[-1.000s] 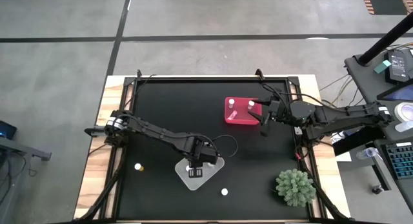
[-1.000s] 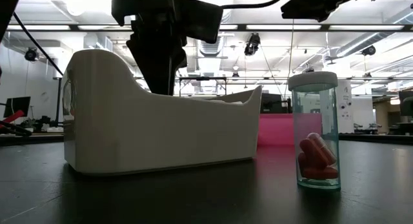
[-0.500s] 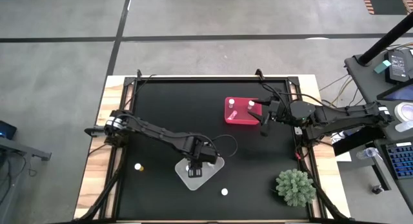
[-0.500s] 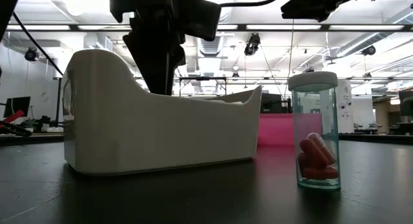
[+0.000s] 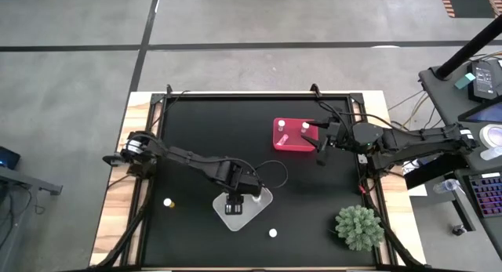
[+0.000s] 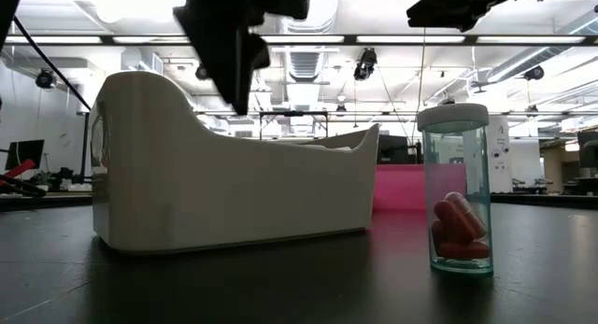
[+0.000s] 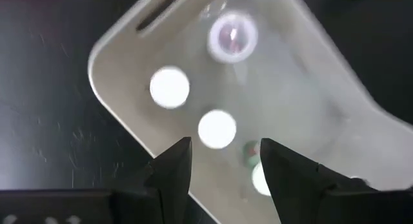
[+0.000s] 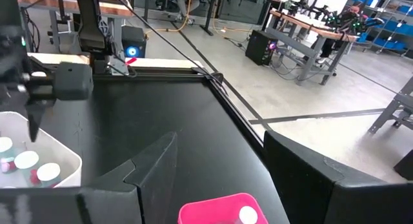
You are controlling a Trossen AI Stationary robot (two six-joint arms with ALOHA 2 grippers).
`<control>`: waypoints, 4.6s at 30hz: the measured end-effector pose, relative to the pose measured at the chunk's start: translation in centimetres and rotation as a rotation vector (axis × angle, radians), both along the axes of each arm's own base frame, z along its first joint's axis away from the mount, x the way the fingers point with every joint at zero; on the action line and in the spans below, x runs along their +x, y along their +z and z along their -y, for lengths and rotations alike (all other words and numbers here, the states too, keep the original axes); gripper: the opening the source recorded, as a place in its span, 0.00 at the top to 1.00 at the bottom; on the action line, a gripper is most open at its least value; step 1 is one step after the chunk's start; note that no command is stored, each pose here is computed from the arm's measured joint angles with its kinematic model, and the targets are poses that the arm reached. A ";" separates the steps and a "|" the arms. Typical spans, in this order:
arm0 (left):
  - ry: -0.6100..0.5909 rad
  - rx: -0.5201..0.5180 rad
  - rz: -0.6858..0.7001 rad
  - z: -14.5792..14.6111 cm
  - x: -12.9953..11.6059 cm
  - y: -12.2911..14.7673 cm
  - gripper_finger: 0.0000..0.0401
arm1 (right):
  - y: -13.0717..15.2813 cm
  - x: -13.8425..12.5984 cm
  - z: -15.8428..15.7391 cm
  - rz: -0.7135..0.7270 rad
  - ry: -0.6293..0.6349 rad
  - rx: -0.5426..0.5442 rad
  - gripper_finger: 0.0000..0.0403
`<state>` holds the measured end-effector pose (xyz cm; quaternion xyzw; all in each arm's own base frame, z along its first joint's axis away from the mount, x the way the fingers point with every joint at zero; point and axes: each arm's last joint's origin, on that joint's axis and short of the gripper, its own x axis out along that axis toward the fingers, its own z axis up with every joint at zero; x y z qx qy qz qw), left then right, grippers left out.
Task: Pick and place medicine bottles into bin by pill shape (circle, oval)
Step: Put the yellow tablet bottle into the red bin
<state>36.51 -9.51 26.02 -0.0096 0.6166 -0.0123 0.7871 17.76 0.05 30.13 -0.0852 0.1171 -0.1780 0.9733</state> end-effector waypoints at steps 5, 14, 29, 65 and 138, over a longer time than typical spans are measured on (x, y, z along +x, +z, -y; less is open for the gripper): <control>-0.020 -0.012 0.062 -0.2 -0.8 2.0 0.58 | 0.0 0.0 0.0 0.000 0.000 0.000 0.44; -0.018 -0.026 0.131 -0.3 -1.2 3.4 0.58 | 0.0 0.0 0.0 -0.004 0.002 -0.006 0.44; -0.012 -0.028 0.130 -0.3 -1.2 3.4 0.58 | 0.0 0.0 0.0 -0.004 0.002 -0.006 0.44; 0.718 -0.202 -0.226 4.5 -15.4 4.5 0.58 | -0.1 0.0 0.0 0.001 0.001 -0.023 0.44; 0.906 -0.075 -0.384 3.4 -21.2 -6.2 0.75 | -0.1 0.0 0.0 -0.016 0.005 -0.037 0.44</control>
